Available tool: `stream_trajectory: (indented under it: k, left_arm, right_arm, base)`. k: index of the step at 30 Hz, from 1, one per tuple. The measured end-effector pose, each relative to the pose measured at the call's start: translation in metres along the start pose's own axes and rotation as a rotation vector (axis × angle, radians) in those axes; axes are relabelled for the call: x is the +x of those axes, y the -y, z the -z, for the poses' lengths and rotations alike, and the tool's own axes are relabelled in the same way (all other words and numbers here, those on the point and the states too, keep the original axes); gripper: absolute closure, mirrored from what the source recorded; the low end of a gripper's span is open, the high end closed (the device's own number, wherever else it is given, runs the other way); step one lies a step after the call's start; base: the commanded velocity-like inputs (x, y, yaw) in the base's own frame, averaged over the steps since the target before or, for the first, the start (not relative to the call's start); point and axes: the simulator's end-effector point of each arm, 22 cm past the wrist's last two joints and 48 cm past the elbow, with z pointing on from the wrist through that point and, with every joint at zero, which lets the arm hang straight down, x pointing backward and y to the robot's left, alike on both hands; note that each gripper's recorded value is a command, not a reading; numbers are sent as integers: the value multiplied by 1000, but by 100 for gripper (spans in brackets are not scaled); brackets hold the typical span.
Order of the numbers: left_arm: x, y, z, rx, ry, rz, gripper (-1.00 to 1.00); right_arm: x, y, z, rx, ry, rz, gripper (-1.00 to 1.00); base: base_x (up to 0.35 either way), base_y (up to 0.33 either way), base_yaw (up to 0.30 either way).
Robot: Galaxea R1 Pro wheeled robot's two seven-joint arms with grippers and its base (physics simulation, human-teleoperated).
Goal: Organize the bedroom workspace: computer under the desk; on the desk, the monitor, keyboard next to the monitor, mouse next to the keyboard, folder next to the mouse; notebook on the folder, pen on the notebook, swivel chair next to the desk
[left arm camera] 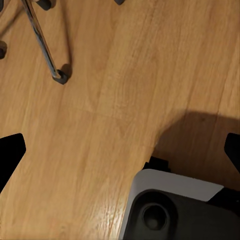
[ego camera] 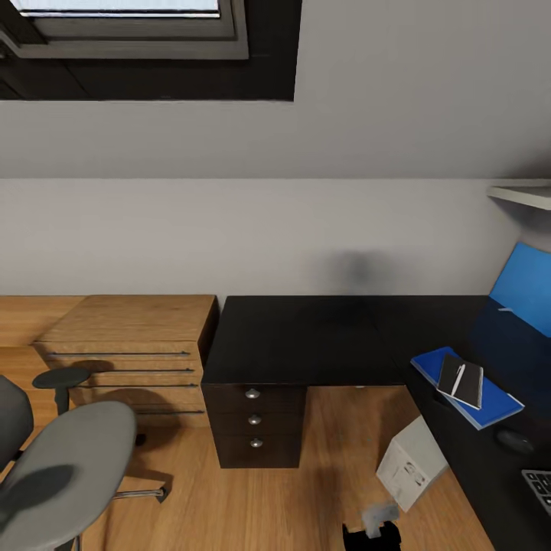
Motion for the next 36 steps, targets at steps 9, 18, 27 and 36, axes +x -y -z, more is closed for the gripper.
stream_trajectory:
  k: [9,18,27,36]
  left_arm:
    - [1,1,0,3,-1,-5,-100]
    - [1,3,1,6,1,-9,-100]
    - [2,3,1,7,-1,-10,-100]
    - [2,4,1,7,-2,-10,-100]
  right_arm:
    - [20,-11,7,-17,-23,-3,-100]
    - [3,-13,7,-23,54,-19,-100]
    - [-19,-8,9,-17,153,-42,-100]
    - [-28,3,11,2,205,-52,-100]
  base:
    - [0,0,160]
    - [0,0,272]
    - [0,0,287]
    - [0,0,291]
